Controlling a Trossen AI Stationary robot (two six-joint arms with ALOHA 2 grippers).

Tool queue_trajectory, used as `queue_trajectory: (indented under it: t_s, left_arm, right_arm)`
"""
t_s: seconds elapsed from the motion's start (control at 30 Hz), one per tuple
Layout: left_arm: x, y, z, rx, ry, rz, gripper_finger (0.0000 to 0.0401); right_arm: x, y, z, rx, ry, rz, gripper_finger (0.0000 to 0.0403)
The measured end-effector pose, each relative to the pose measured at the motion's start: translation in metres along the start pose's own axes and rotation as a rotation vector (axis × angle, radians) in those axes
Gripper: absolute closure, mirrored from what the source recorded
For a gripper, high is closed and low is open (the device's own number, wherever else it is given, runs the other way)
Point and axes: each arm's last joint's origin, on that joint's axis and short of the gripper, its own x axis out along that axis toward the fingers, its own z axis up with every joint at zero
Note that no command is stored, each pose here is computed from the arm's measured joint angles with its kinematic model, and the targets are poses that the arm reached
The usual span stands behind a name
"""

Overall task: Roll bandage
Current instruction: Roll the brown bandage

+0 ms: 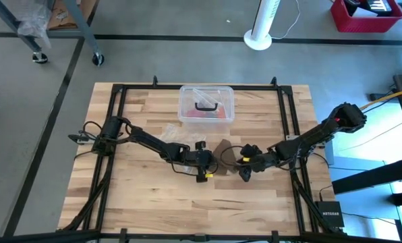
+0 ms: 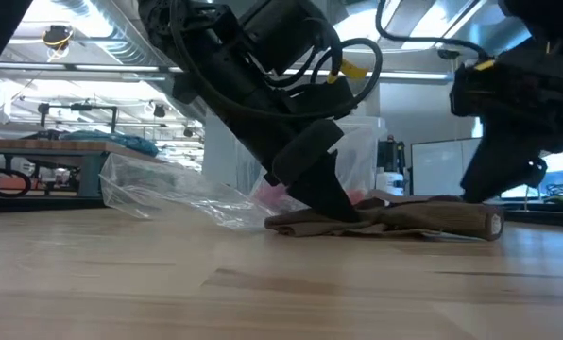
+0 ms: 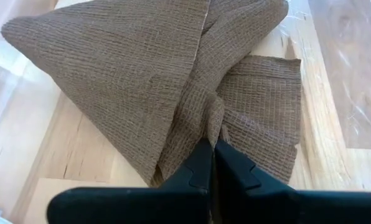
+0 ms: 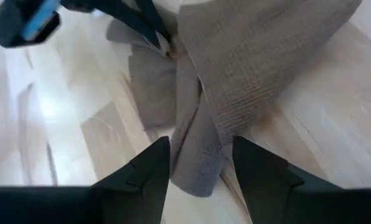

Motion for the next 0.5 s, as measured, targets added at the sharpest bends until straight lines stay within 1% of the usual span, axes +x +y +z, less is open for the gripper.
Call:
queue_trajectory:
  t_s: [0.17,0.23,0.5]
  left_arm:
    - [0.0,0.0,0.0,-0.01,0.002,0.0,0.04]
    - [0.0,0.0,0.0,-0.008,0.003,0.0,0.04]
    - [0.0,0.0,-0.001,-0.007,0.005,0.0,0.04]
  right_arm:
    - [0.011,-0.003,-0.005,-0.014,0.015,-0.05,0.0226]
    - [0.015,-0.002,-0.006,-0.012,0.006,-0.049,0.0228]
    - [0.019,0.001,-0.007,-0.003,0.019,-0.006,0.0271]
